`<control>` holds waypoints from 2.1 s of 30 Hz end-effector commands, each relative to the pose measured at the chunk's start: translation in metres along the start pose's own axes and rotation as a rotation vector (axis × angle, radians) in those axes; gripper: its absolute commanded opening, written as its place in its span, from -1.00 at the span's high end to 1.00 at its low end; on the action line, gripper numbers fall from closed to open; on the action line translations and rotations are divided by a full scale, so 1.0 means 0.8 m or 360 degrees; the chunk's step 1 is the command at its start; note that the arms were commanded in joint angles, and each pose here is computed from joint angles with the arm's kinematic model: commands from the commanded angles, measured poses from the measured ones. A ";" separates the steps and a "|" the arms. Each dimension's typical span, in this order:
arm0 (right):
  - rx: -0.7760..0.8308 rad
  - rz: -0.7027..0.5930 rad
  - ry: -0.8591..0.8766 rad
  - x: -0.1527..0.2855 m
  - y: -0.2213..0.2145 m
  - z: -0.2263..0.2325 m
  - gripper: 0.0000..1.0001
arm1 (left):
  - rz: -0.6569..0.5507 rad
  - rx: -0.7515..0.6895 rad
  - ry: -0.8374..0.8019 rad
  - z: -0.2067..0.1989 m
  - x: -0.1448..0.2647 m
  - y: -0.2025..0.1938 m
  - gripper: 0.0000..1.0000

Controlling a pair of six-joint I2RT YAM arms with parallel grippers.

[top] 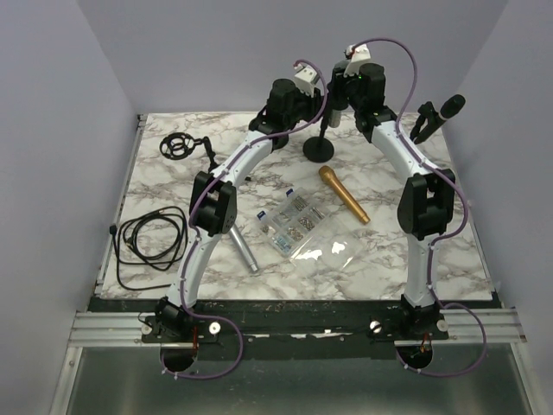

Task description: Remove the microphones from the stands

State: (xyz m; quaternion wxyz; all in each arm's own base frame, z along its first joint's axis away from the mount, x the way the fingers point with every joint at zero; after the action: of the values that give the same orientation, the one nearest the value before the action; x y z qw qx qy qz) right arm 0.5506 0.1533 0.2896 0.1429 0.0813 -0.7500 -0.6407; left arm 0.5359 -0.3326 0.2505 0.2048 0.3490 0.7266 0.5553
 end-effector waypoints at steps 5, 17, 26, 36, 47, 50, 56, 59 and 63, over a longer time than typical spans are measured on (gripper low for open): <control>-0.0067 -0.0115 -0.0019 0.005 0.077 0.011 0.99 | -0.0055 -0.0110 0.0074 -0.013 0.003 0.004 1.00; 0.0040 -0.0346 -0.0410 0.067 0.188 -0.033 0.99 | -0.0038 -0.0079 0.0097 -0.013 0.010 0.000 1.00; -0.0025 -0.0510 -0.0391 0.120 0.244 -0.038 0.99 | -0.0036 -0.0088 0.0097 -0.014 0.014 -0.001 1.00; 0.0066 -0.0296 -0.0602 0.172 0.207 -0.050 0.99 | 0.0012 0.0042 0.0236 -0.013 0.025 -0.002 0.60; 0.0101 0.0016 -0.0617 0.213 0.122 -0.041 0.99 | 0.0029 0.0031 0.0310 -0.018 0.043 0.015 -0.89; 0.0103 0.0108 -0.0612 0.216 0.098 -0.038 0.99 | 0.0029 0.0036 0.0305 -0.024 0.052 0.025 -0.97; 0.0137 0.0358 -0.0596 0.229 0.037 -0.030 0.99 | 0.0012 0.0053 0.0256 -0.047 0.082 0.057 -0.97; 0.0145 0.0471 -0.0594 0.236 0.008 -0.026 0.99 | -0.0006 0.0069 0.0240 -0.061 0.106 0.074 -0.97; 0.0143 0.0571 -0.0559 0.240 -0.015 -0.022 0.99 | -0.0025 0.0132 0.0199 -0.080 0.139 0.089 -0.97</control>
State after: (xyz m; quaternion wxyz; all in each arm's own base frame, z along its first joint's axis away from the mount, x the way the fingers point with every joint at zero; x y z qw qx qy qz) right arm 0.3857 0.0818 0.3058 0.1135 -0.1392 -0.7978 -0.5756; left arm 0.4671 -0.2941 0.3030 0.1180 0.3193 0.7482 0.5694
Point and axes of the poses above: each gripper's point midway between its finger pads, its own x axis back along the fingers, its own z axis along the line the jaws close on, y = z × x, the point moved 9 cm from there along x, back along the fingers, and after that the axes turned 7 degrees about x, right-handed, at the moved point
